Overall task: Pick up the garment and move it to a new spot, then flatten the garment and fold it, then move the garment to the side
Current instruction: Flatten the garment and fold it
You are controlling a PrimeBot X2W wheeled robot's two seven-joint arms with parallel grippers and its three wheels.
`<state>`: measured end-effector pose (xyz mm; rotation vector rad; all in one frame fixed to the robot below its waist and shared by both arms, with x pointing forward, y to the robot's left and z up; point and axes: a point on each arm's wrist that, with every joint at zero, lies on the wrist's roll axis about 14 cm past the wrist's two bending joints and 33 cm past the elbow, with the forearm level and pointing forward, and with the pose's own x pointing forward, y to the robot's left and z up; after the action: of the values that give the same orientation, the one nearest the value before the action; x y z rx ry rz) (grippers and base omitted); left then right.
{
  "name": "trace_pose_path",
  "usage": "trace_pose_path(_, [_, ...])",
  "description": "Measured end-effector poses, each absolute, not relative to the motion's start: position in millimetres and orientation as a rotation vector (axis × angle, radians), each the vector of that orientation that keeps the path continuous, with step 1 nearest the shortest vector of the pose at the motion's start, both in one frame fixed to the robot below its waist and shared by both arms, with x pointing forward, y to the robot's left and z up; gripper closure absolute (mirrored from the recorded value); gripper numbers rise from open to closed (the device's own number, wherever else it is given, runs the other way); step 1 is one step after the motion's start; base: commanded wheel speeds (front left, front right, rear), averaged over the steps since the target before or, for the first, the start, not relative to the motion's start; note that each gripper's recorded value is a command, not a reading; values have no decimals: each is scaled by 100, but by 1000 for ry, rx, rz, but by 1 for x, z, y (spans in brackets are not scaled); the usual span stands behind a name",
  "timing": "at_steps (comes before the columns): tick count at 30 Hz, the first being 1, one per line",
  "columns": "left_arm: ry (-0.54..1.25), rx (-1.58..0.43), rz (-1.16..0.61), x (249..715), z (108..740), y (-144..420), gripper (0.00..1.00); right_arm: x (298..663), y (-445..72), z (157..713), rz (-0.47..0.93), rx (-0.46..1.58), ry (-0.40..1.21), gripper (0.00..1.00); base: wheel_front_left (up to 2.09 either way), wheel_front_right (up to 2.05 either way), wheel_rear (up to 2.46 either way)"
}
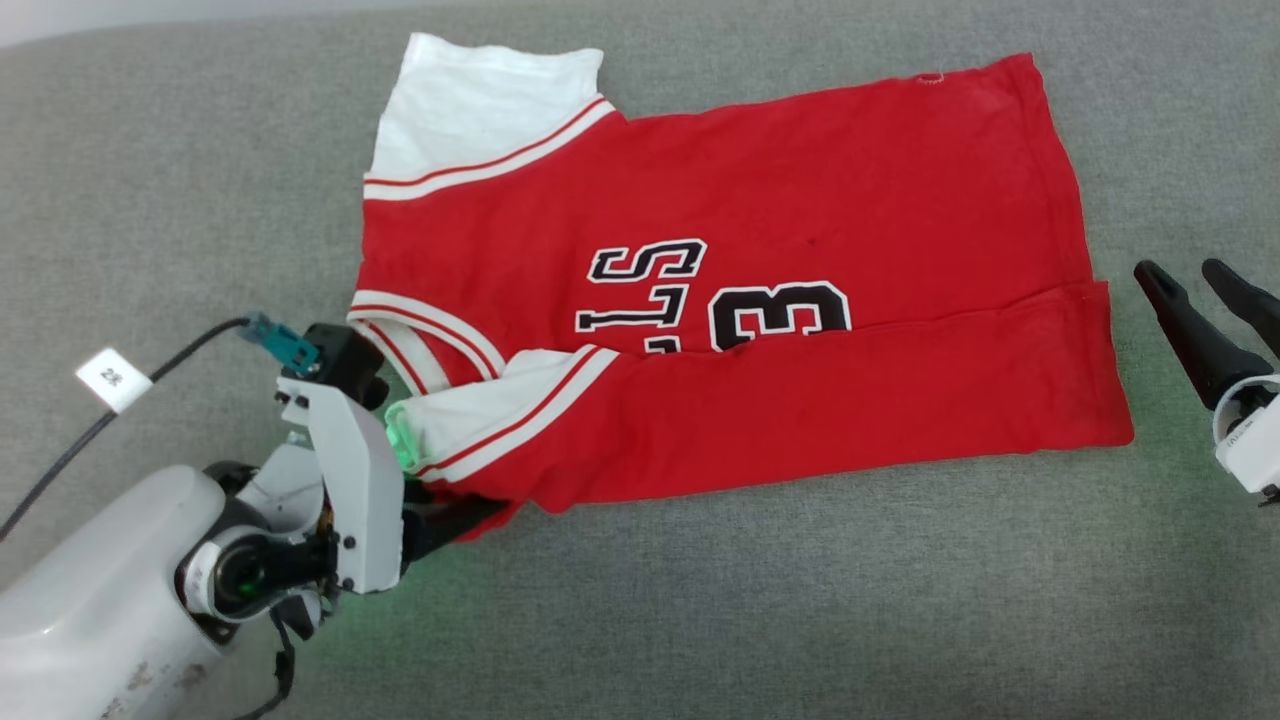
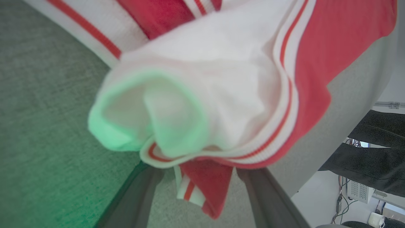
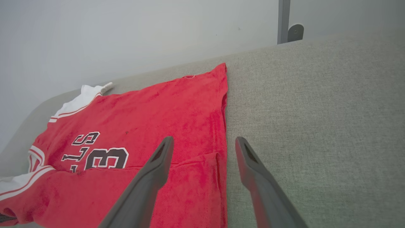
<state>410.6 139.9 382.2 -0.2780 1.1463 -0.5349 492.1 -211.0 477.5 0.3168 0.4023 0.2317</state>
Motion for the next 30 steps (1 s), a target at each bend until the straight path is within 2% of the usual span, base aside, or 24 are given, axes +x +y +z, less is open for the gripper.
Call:
trace_pose_path(1, [1149,-279,-544,412,380,139,53,491,-214,475,228,308,416,0,0,0,0])
trace_pose_path(2, [1150,-278,-556,412,379,138,96,490,-216,473,227,295,431,0,0,0,0])
trace_pose_path(3, [1150,-283,-563,413,378,136,100,489,-219,470,225,276,448,0,0,0,0])
trace_pose_path(9, [1120,-323,-573,416,377,129,100,479,-220,450,268,123,615,0,0,0,0])
trace_pose_path(17, [1083,-353,-579,416,378,127,100,447,-217,406,344,-88,950,0,0,0,0])
trace_pose_path(22, [1064,-365,-591,419,378,124,100,449,-213,394,370,-152,1021,0,0,0,0])
trace_pose_path(24, [1059,-369,-598,419,379,121,100,450,-211,390,379,-160,1041,80,0,0,0])
trace_pose_path(25, [1058,-368,-598,418,378,121,100,451,-211,388,384,-169,1048,100,0,0,0])
trace_pose_path(30, [1036,-369,-603,417,381,119,100,457,-203,389,403,-150,1033,100,0,0,0])
